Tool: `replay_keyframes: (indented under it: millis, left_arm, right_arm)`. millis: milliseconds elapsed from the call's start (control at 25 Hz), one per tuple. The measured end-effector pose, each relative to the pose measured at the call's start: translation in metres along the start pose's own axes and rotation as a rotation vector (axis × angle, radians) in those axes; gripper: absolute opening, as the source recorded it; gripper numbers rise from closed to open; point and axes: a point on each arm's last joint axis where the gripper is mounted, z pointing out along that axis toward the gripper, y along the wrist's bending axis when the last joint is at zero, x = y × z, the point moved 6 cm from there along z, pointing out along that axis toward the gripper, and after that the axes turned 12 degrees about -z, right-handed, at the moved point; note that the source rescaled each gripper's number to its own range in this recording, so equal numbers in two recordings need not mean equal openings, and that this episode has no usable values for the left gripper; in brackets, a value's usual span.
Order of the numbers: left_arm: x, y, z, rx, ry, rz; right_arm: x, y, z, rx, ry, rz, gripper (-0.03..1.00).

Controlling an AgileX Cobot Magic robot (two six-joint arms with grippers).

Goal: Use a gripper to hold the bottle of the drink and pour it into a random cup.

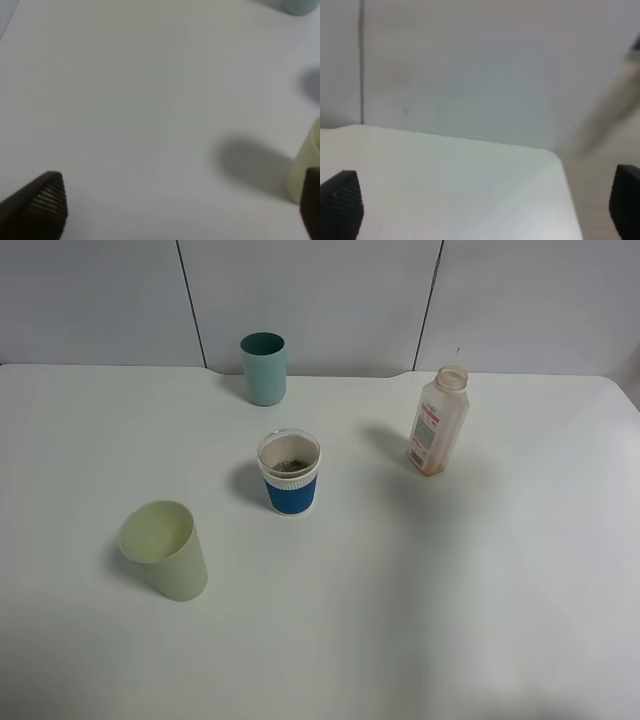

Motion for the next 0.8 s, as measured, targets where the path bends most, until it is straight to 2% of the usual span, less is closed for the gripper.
replay_keyframes:
  millis: [160, 320, 600, 800]
  left_arm:
    - [0.000, 0.000, 0.000, 0.000, 0.000, 0.000]
    - [0.000, 0.000, 0.000, 0.000, 0.000, 0.000]
    - [0.000, 0.000, 0.000, 0.000, 0.000, 0.000]
    - [0.000, 0.000, 0.000, 0.000, 0.000, 0.000]
  right_arm:
    - [0.001, -0.002, -0.034, 0.006, -0.002, 0.084, 1.00]
    - [0.013, 0.001, -0.065, -0.007, 0.046, 0.111, 1.00]
    - [0.044, 0.010, -0.110, -0.038, 0.161, 0.060, 1.00]
    - [0.052, 0.016, -0.135, -0.047, 0.135, 0.080, 1.00]
